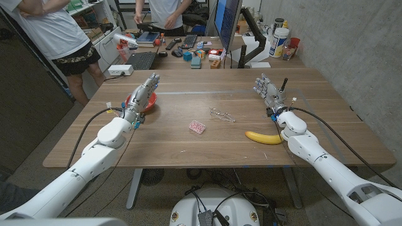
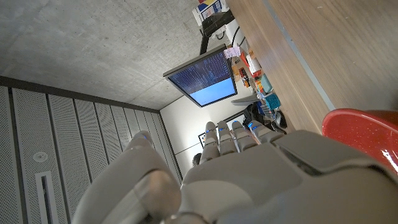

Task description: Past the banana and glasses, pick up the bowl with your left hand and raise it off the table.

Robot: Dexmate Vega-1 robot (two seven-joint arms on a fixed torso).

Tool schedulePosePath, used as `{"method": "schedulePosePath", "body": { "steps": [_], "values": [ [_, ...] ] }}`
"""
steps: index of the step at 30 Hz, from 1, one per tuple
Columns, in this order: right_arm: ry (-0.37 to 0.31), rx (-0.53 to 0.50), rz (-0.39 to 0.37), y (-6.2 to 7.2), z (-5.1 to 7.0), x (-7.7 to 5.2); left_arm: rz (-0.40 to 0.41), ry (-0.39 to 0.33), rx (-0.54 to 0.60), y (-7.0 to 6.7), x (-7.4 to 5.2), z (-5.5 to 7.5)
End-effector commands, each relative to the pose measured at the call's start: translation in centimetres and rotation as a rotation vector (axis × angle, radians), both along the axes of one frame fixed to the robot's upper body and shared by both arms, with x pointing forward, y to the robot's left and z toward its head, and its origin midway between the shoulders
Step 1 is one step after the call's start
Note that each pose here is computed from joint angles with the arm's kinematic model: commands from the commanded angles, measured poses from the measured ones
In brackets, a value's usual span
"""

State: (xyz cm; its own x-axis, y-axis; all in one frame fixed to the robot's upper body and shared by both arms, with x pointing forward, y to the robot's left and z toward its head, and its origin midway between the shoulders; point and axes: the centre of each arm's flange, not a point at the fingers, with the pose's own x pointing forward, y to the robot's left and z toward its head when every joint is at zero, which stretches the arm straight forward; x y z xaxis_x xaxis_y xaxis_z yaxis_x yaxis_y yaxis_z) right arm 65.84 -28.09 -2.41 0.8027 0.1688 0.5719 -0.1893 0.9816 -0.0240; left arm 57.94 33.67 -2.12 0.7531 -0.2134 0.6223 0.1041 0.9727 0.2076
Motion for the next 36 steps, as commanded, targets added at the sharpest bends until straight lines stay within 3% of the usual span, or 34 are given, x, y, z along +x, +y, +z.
{"method": "schedulePosePath", "body": {
  "steps": [1, 12, 36],
  "values": [
    [-0.008, 0.007, -0.006, -0.3, 0.5, 0.2, 0.017, -0.002, 0.019, 0.4, -0.4, -0.2],
    [-0.003, 0.011, -0.009, -0.2, 0.4, 0.5, 0.021, -0.038, 0.021, 0.8, -1.1, 0.1],
    [-0.001, 0.029, -0.015, -0.4, 0.3, 1.0, 0.083, -0.057, 0.036, 2.4, -2.8, -0.5]
  ]
}}
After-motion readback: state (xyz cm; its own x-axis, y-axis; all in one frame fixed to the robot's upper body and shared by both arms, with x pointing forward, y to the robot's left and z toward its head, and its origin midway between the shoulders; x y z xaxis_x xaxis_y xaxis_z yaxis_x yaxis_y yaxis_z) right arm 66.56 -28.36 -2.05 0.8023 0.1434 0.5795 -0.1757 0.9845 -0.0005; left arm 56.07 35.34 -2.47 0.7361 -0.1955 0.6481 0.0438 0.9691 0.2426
